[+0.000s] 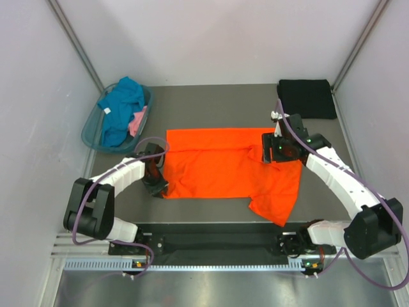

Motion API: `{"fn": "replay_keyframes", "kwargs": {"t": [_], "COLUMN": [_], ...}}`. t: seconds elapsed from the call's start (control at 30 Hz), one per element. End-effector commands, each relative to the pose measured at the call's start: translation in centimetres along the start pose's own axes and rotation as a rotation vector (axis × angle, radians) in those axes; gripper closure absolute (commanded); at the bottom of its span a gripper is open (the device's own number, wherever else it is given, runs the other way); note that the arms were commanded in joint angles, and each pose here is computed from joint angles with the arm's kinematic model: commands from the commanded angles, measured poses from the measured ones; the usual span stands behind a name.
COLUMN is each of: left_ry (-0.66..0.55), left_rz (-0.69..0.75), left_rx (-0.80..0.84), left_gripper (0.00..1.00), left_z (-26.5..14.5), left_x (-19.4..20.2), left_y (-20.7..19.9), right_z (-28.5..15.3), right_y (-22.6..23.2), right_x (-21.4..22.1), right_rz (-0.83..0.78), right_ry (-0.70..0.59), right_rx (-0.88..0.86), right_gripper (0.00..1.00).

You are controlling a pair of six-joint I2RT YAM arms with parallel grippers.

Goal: Fold and stack the t-shirts
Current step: Fold the tshirt

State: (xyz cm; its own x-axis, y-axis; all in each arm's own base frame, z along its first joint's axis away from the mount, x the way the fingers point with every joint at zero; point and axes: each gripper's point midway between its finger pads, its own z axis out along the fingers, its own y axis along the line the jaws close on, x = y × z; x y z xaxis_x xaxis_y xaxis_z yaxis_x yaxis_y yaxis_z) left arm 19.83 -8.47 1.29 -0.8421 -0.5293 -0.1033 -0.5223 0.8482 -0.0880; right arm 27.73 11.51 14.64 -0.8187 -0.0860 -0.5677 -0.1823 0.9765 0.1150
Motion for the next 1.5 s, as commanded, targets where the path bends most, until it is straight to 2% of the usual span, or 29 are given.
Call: {"fn": "replay_keyframes", "kwargs": {"t": [0.0, 0.03, 0.07, 0.2, 0.33, 0.37, 0.43, 0.47, 0.53, 0.6, 0.67, 0.77, 0.87, 0.93, 1.0, 1.13, 1.23, 1.3, 1.47], "left_ry": [0.007, 0.003, -0.014, -0.099, -0.138, -0.142, -0.164, -0.169, -0.184, -0.197, -0.189, -0.184, -0.184, -0.178, -0.168, -0.148, -0.138, -0.132, -0.125], "left_rz": [-0.035, -0.044, -0.055, -0.069, -0.083, -0.077, -0.087, -0.09, -0.084, -0.065, -0.05, -0.043, -0.041, -0.034, -0.03, -0.018, -0.01, -0.003, 0.011], "left_rx": [0.004, -0.006, -0.026, -0.051, -0.096, -0.102, -0.119, -0.123, -0.122, -0.106, -0.115, -0.119, -0.104, -0.094, -0.092, -0.087, -0.087, -0.09, -0.091], "left_gripper": [0.78, 0.95, 1.0, 1.0, 1.0, 1.0, 1.0, 1.0, 1.0, 1.0, 1.0, 1.0, 1.0, 1.0, 1.0, 1.0, 1.0, 1.0, 1.0], "left_z": [0.9, 0.9, 0.9, -0.2, -0.8, -1.0, -1.1, -1.1, -1.2, -1.4, -0.9, -0.5, -0.2, 0.0, 0.3, 0.8, 0.9, 1.0, 0.9], "left_x": [-0.2, -0.5, -0.9, -3.8, -6.5, -6.9, -8.2, -8.7, -9.9, -10.9, -11.4, -12.6, -13.5, -13.7, -13.5, -12.9, -12.5, -12.2, -11.9], "left_y": [-0.5, -0.3, 0.0, 0.3, 1.0, 1.1, 1.3, 1.4, 1.4, 0.8, 0.6, -0.1, -0.9, -1.3, -1.3, -1.2, -0.9, -0.7, -0.5], "right_z": [0.0, 0.1, 0.3, 0.9, 1.8, 2.1, 2.1, 2.2, 2.0, 1.3, 0.9, 0.8, 0.0, -0.7, -1.3, -1.4, -1.4, -1.5, -1.2], "right_y": [0.4, 0.3, 0.4, 1.7, 3.4, 3.9, 4.3, 4.3, 4.8, 7.0, 8.6, 9.0, 8.9, 8.8, 8.8, 8.5, 8.8, 9.0, 8.5], "right_x": [-0.3, -0.2, -0.1, 1.2, 5.1, 7.1, 9.2, 11.2, 12.4, 12.5, 14.1, 17.3, 18.9, 18.8, 19.1, 21.1, 23.1, 23.5, 24.1], "right_rz": [-0.021, -0.024, -0.026, -0.039, -0.072, -0.099, -0.109, -0.128, -0.136, -0.214, -0.241, -0.275, -0.316, -0.289, -0.244, -0.154, -0.117, -0.078, -0.008], "right_ry": [-0.002, 0.005, 0.013, 0.069, 0.194, 0.245, 0.29, 0.328, 0.338, 0.331, 0.391, 0.497, 0.51, 0.475, 0.444, 0.445, 0.473, 0.47, 0.45], "right_rx": [-0.015, -0.013, -0.011, -0.078, -0.142, -0.15, -0.15, -0.152, -0.161, -0.214, -0.275, -0.261, -0.209, -0.192, -0.198, -0.205, -0.208, -0.206, -0.166], "right_gripper": [0.31, 0.32, 0.32, 0.35, 0.45, 0.52, 0.55, 0.55, 0.56, 0.56, 0.53, 0.52, 0.48, 0.43, 0.42, 0.44, 0.59, 0.59, 0.5]}}
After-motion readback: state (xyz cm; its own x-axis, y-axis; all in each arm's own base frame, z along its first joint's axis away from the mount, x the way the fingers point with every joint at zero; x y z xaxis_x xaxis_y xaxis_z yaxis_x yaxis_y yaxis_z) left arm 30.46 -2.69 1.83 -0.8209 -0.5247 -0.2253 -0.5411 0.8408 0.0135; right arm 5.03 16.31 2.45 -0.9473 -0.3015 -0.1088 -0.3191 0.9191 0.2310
